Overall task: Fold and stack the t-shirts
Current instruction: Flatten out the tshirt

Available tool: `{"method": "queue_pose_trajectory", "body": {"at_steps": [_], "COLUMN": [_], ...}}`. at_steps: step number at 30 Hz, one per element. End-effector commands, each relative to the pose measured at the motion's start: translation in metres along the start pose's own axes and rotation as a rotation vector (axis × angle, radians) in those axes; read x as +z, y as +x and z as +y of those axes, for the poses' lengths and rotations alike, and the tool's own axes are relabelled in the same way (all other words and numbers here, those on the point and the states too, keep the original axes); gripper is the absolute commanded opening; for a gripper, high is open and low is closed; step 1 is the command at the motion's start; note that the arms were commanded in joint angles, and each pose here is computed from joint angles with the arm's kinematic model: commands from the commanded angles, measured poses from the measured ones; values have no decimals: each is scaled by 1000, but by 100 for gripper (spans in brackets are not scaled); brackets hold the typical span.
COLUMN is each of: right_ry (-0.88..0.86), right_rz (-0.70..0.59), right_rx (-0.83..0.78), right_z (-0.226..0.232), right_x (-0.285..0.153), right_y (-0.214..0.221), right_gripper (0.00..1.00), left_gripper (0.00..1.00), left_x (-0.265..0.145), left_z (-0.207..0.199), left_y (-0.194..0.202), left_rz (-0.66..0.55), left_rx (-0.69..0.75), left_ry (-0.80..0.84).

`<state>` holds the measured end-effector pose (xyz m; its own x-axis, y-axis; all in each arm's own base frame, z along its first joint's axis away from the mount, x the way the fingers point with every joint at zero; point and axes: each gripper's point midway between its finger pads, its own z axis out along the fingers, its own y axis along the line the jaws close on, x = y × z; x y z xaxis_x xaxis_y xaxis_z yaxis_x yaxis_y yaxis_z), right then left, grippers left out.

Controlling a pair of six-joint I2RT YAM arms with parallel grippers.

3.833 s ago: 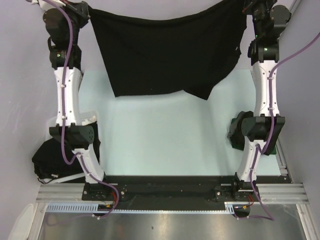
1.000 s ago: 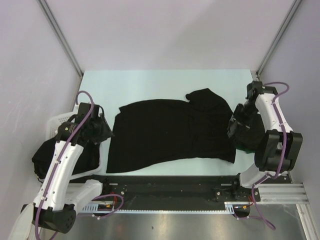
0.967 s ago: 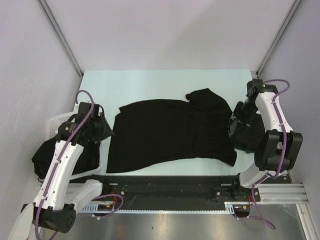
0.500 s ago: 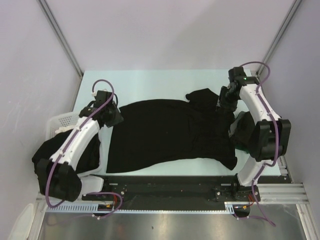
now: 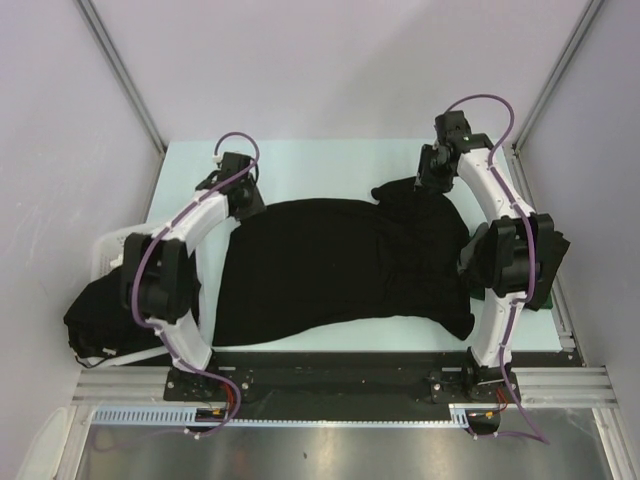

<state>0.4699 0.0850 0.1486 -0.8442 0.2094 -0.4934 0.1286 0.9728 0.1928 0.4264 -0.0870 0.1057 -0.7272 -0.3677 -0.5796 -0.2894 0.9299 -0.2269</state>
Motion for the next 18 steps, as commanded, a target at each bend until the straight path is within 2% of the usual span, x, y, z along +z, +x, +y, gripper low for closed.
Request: {"method": "queue_pose_trajectory", "body": {"at_steps": [1,5,9,18], "right_ry": [-6,17,67,85], "right_rz": [-92,-105,-104,-73], "right_rx": [-19,-37,-43,-8], "right_z": [4,-3,-16,-29], "right_x": [-32,-49,-60,-57], "right_y": [-20,-14,-6,5], "right_gripper": [47,47,47,48], "left_gripper": [43,44,45,43], "left_x": [24,58,71,75], "left_z": [-18,-15,-6,30], "left_y": [-41,-51,-73,-75], "left_rz": [-70,-56,-85,-53], "left_rx": [45,35,0,-37], "left_ry": [-1,-56,-114,-242]}}
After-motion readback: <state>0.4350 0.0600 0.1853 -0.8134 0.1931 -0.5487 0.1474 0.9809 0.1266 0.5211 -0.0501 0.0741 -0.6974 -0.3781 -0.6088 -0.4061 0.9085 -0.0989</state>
